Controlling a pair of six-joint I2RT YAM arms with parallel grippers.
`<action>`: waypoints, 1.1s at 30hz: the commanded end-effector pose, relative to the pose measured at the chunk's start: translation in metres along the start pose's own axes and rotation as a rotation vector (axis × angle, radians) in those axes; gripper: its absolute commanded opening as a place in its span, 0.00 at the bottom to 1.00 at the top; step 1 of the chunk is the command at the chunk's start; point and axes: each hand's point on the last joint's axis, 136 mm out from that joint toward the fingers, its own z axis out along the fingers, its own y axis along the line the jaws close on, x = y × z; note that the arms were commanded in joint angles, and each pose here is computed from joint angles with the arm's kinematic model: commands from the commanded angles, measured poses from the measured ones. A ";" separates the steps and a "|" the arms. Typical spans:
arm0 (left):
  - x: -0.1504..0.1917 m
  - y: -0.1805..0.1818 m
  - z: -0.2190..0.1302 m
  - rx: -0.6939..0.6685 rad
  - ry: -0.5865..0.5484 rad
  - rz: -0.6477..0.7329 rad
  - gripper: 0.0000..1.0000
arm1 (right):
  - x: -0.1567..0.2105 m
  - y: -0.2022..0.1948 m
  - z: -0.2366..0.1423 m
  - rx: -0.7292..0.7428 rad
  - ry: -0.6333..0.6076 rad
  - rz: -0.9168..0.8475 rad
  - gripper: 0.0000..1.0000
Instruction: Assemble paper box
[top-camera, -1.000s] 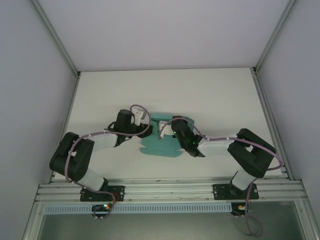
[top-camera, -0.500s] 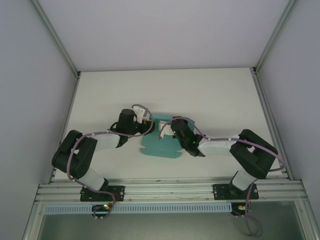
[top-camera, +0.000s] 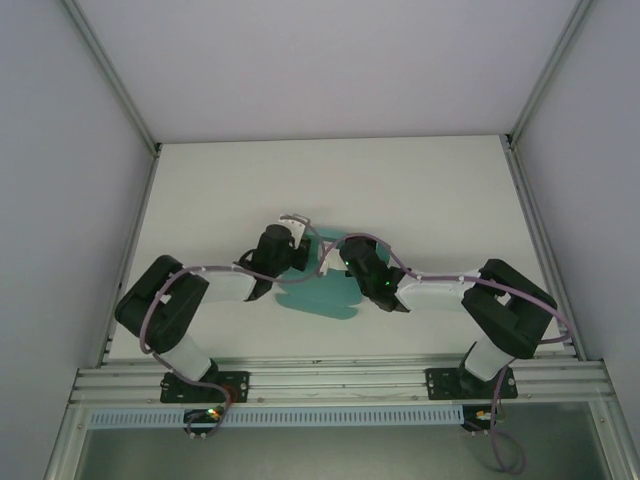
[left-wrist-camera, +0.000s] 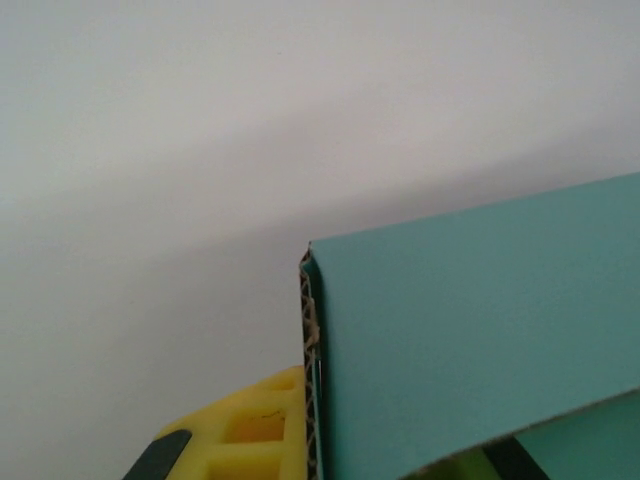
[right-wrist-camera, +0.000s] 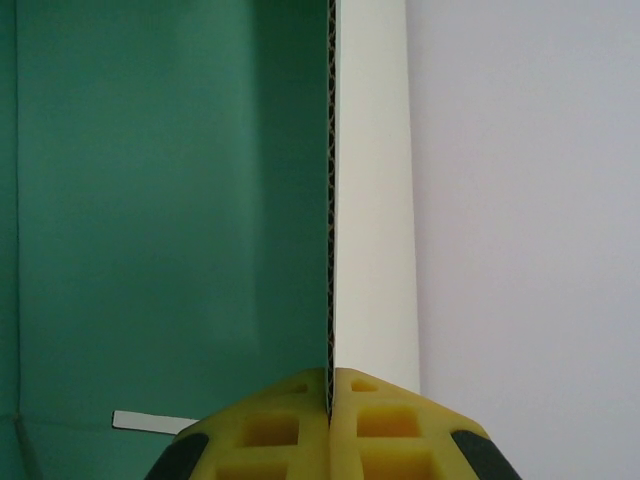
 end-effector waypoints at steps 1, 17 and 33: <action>0.022 0.052 0.003 -0.317 0.033 -0.041 0.00 | -0.002 0.010 -0.007 -0.060 -0.007 0.002 0.00; 0.043 0.092 -0.017 -0.667 -0.049 -0.158 0.00 | -0.002 0.014 -0.012 -0.077 0.007 0.021 0.00; 0.010 0.020 -0.023 -0.231 -0.050 -0.074 0.59 | -0.002 0.013 -0.006 -0.070 0.029 0.021 0.00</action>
